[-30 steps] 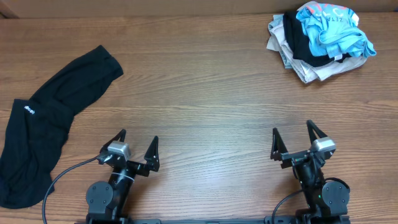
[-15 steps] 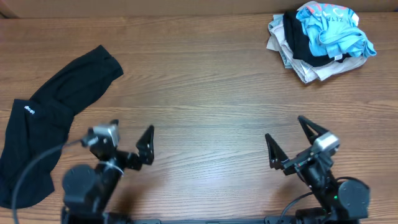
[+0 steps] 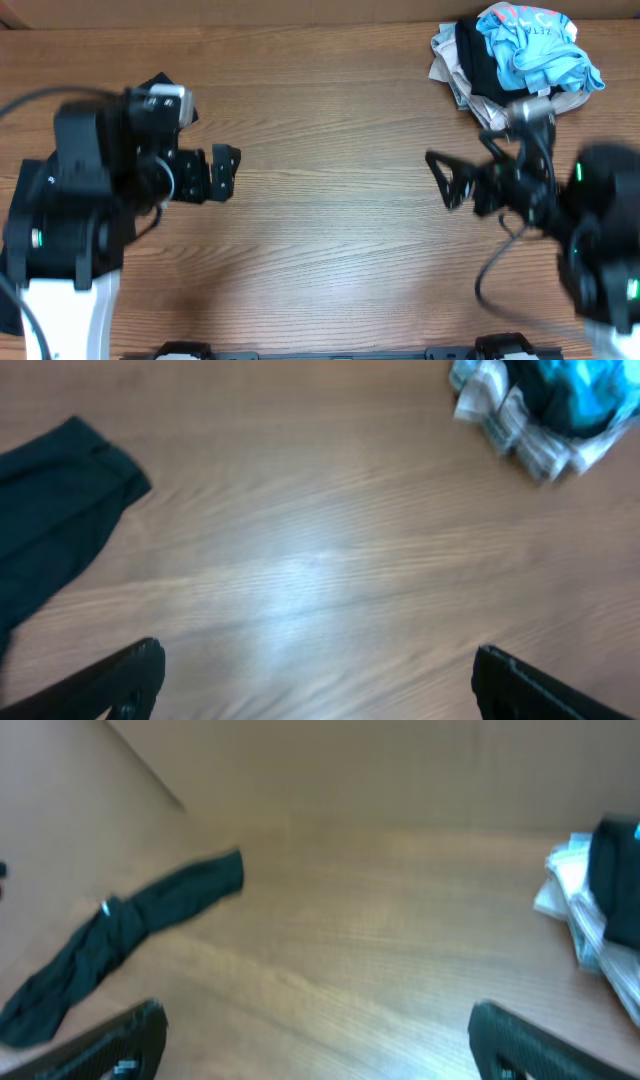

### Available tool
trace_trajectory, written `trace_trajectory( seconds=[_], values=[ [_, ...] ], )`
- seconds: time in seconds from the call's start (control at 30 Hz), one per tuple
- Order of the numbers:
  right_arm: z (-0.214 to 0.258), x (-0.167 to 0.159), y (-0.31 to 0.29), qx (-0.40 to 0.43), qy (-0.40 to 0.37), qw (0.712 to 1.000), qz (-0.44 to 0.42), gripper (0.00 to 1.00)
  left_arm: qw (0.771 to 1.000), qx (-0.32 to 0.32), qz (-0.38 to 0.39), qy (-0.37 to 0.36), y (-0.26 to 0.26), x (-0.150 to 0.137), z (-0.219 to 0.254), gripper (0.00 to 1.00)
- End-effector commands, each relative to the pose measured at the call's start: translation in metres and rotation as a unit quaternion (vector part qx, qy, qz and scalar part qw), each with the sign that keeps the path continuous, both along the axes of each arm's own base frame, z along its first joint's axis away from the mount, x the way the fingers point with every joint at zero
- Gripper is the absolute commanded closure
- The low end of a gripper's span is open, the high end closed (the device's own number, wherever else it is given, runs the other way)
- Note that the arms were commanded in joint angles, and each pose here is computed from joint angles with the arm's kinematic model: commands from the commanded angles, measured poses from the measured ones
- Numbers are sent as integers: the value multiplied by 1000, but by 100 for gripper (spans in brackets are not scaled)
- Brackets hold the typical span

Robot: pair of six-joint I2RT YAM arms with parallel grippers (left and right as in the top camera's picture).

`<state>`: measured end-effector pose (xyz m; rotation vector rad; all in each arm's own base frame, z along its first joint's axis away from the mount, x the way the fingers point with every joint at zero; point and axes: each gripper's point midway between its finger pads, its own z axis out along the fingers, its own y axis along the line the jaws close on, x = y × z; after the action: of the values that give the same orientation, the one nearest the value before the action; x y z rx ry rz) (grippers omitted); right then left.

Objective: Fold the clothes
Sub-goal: 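Reach the left gripper to the black shirt and grasp its edge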

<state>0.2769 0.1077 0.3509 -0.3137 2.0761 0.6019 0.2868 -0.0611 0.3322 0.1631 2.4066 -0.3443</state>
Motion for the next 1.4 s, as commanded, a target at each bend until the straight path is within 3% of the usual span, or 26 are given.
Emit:
trace_trajectory(
  seconds=[0.0,0.13,0.33,0.43,0.47,0.67,0.93,1.2,1.37],
  values=[
    [10,24,5,-17,29,999,15,0,998,61,-31,-1,9,20,1,0],
    [-5,53,12,-2,91,996,16,0,998,59,-16,24,13,39,-14,0],
    [-45,78,22,6,153,988,33,0,992,45,107,57,72,74,-39,0],
    [-64,89,22,1,178,984,30,1,978,66,187,67,129,89,-54,36],
    [-68,91,22,0,184,982,30,3,970,72,220,75,149,92,-61,39],
    [-92,101,12,-26,209,978,4,3,920,95,355,141,243,91,-114,44],
    [-95,104,10,-32,209,977,-3,5,859,45,468,202,317,82,-187,49],
    [-95,103,9,-33,210,977,-3,6,855,37,470,216,334,101,-238,47],
    [-96,104,8,-35,210,977,-6,6,858,30,461,226,334,113,-269,35]
  ],
)
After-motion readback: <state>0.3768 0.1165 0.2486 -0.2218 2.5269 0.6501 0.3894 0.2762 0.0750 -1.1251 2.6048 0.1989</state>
